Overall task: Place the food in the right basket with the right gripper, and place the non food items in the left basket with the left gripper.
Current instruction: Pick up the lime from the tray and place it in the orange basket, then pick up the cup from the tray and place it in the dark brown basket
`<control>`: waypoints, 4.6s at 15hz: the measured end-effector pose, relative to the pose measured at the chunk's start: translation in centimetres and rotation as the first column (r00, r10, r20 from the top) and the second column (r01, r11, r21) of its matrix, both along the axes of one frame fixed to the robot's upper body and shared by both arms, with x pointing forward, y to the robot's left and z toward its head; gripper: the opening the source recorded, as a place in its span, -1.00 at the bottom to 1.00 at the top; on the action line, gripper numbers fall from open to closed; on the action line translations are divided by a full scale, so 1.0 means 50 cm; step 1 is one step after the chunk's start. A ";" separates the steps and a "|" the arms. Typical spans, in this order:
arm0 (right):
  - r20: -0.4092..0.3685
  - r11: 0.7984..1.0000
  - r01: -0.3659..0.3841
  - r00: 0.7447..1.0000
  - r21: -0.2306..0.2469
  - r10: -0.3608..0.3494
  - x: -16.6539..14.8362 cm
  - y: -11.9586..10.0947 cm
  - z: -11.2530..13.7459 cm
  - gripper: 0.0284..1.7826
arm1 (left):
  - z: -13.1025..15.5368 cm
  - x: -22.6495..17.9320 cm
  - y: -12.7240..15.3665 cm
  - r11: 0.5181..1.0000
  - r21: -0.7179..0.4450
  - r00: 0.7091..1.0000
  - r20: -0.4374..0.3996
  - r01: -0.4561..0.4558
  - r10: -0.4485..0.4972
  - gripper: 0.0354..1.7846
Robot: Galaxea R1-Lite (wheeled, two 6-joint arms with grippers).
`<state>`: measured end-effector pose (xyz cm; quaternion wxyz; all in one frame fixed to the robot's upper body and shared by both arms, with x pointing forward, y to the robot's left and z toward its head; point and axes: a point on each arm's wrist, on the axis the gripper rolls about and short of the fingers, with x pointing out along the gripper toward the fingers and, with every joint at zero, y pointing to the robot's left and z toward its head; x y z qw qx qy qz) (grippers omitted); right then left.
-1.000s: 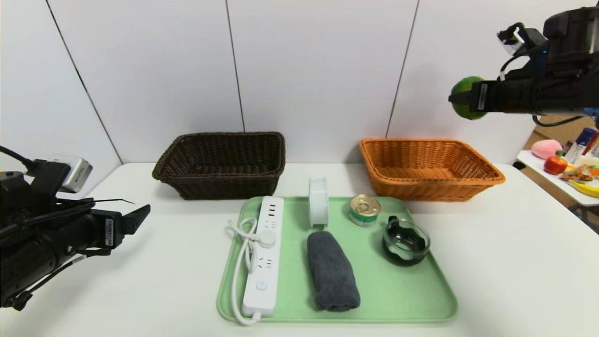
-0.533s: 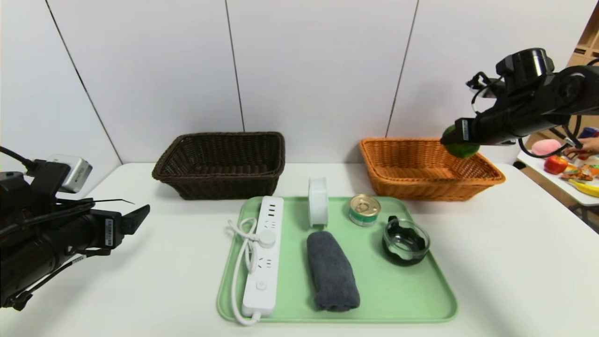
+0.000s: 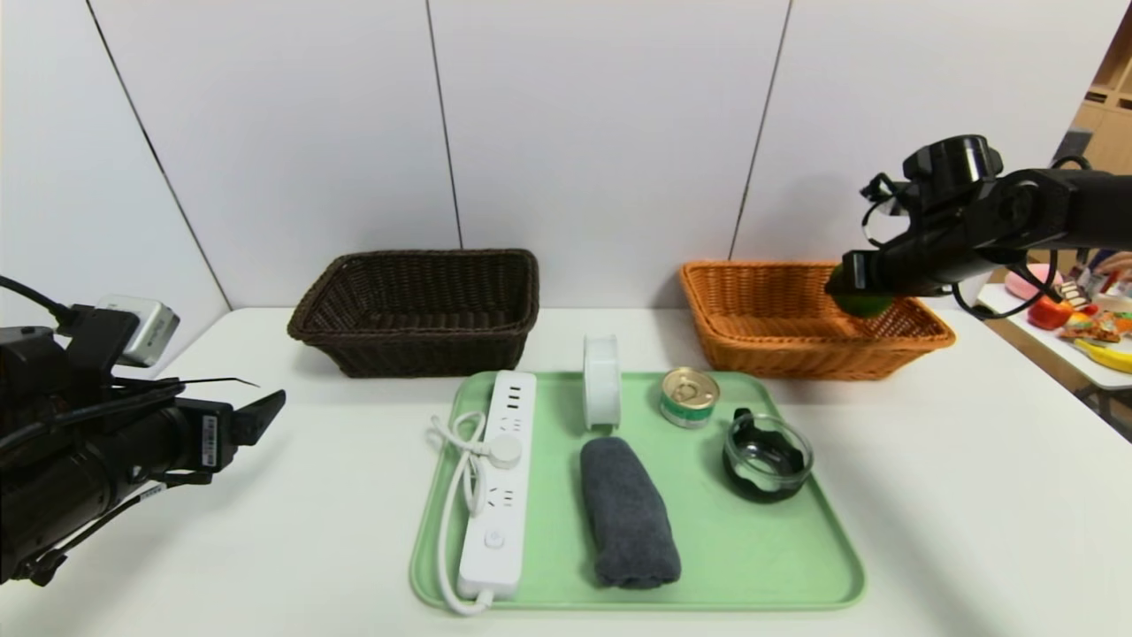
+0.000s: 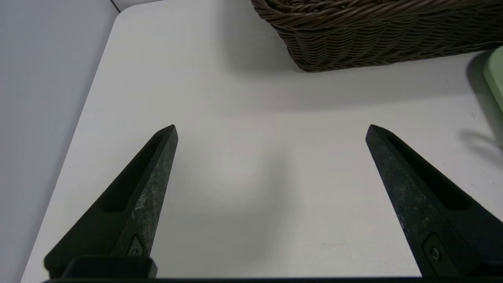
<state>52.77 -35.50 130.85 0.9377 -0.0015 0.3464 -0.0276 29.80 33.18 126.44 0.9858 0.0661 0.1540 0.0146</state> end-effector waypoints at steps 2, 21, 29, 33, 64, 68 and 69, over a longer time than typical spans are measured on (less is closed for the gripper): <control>-0.012 1.000 0.001 1.000 -0.001 -0.001 0.005 0.000 -0.010 0.08 | -0.002 0.003 0.000 1.000 0.000 1.000 -0.005 0.000 0.000 0.89; 0.058 0.998 -0.016 0.998 0.061 0.012 -0.056 0.073 0.065 0.74 | -0.009 0.010 0.000 1.000 -0.005 1.000 -0.023 -0.002 0.002 0.89; 0.222 0.940 -0.305 0.938 0.153 0.268 -0.329 0.255 0.123 0.86 | -0.010 0.000 0.000 1.000 -0.011 1.000 -0.020 -0.003 0.003 0.89; 0.266 0.926 -0.367 0.905 0.086 0.333 -0.450 0.219 0.002 0.88 | -0.009 -0.004 0.000 1.000 -0.011 1.000 -0.017 -0.003 0.003 0.89; 0.384 0.898 -0.440 0.828 -0.006 0.408 -0.500 0.209 -0.265 0.90 | -0.019 -0.034 0.001 1.000 -0.013 1.000 -0.027 -0.004 0.004 0.89; 0.402 0.897 -0.442 0.820 -0.009 0.408 -0.476 0.220 -0.265 0.90 | -0.020 -0.034 0.001 1.000 -0.012 1.000 -0.029 -0.004 0.004 0.89; 0.407 0.896 -0.443 0.817 -0.010 0.409 -0.471 0.223 -0.264 0.90 | -0.020 -0.034 0.001 1.000 -0.012 1.000 -0.029 -0.004 0.004 0.89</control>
